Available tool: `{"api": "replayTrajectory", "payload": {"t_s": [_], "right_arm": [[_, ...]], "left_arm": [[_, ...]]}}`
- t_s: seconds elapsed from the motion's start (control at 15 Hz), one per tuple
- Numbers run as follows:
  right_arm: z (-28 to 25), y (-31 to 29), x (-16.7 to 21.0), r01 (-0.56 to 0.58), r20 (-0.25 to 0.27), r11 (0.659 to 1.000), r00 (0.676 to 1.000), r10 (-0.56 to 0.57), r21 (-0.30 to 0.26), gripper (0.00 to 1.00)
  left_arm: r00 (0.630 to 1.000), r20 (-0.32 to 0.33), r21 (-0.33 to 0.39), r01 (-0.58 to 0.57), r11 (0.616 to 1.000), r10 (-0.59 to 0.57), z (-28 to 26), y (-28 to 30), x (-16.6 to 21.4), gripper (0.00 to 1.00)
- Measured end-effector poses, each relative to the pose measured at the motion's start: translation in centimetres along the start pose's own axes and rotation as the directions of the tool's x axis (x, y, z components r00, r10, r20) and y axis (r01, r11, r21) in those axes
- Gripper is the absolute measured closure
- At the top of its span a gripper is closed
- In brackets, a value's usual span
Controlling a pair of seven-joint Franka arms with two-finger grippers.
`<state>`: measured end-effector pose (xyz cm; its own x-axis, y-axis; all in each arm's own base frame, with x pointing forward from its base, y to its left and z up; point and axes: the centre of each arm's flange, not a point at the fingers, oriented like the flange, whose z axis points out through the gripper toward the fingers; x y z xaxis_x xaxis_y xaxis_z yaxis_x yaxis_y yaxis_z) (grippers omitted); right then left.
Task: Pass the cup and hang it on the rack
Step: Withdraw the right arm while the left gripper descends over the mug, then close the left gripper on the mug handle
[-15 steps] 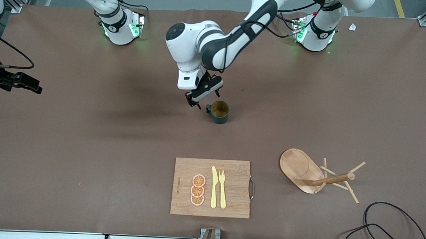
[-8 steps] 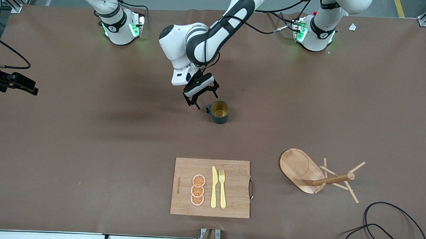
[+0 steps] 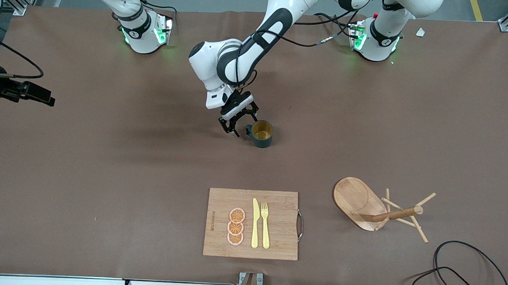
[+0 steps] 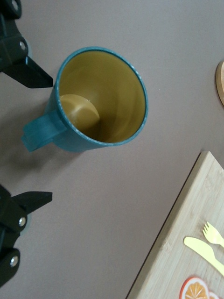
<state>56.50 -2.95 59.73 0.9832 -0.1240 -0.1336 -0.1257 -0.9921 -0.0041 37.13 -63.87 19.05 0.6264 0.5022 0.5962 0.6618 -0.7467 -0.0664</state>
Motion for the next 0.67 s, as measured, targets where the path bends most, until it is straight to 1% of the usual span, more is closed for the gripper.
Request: {"api": "replayTrajectory", "payload": {"t_s": [0.07, 0.13, 0.2, 0.27, 0.33, 0.53, 0.6, 0.67], "right_arm": [[-0.3, -0.1, -0.3, -0.006, -0.003, 1.000, 1.000, 0.006, 0.001, 0.00], [-0.6, -0.2, -0.6, -0.008, -0.006, 1.000, 1.000, 0.008, 0.002, 0.00], [-1.0, -0.2, -0.9, -0.010, -0.010, 1.000, 1.000, 0.010, 0.003, 0.00], [-1.3, -0.2, -1.1, -0.011, -0.015, 1.000, 1.000, 0.011, 0.004, 0.00], [-1.5, -0.1, -1.4, -0.012, -0.017, 1.000, 1.000, 0.012, 0.005, 0.00], [-1.8, 0.2, -2.1, -0.015, -0.019, 1.000, 1.000, 0.015, 0.007, 0.00], [-1.9, 0.3, -2.4, -0.015, -0.021, 1.000, 1.000, 0.015, 0.008, 0.00], [-2.0, 0.3, -2.7, -0.015, -0.023, 1.000, 1.000, 0.015, 0.009, 0.00]], "left_arm": [[1.000, -0.004, 0.003, 0.004, 1.000, -0.004, 0.3, 0.0, -0.2, 0.03], [1.000, -0.006, 0.005, 0.007, 1.000, -0.007, 0.5, -0.1, -0.4, 0.08], [1.000, -0.008, 0.008, 0.008, 1.000, -0.008, 0.7, -0.1, -0.6, 0.18], [1.000, -0.012, 0.012, 0.006, 1.000, -0.006, 0.6, -0.3, -0.9, 0.24], [1.000, -0.019, 0.022, 0.005, 1.000, -0.005, 0.5, -0.5, -1.2, 0.25], [0.999, -0.038, 0.048, 0.013, 0.999, -0.011, 0.3, -1.0, -1.5, 0.51], [0.999, -0.041, 0.050, 0.021, 0.998, -0.019, 0.2, -1.0, -1.5, 0.51], [0.999, -0.043, 0.053, 0.032, 0.998, -0.030, 0.2, -1.0, -1.4, 0.53]]}}
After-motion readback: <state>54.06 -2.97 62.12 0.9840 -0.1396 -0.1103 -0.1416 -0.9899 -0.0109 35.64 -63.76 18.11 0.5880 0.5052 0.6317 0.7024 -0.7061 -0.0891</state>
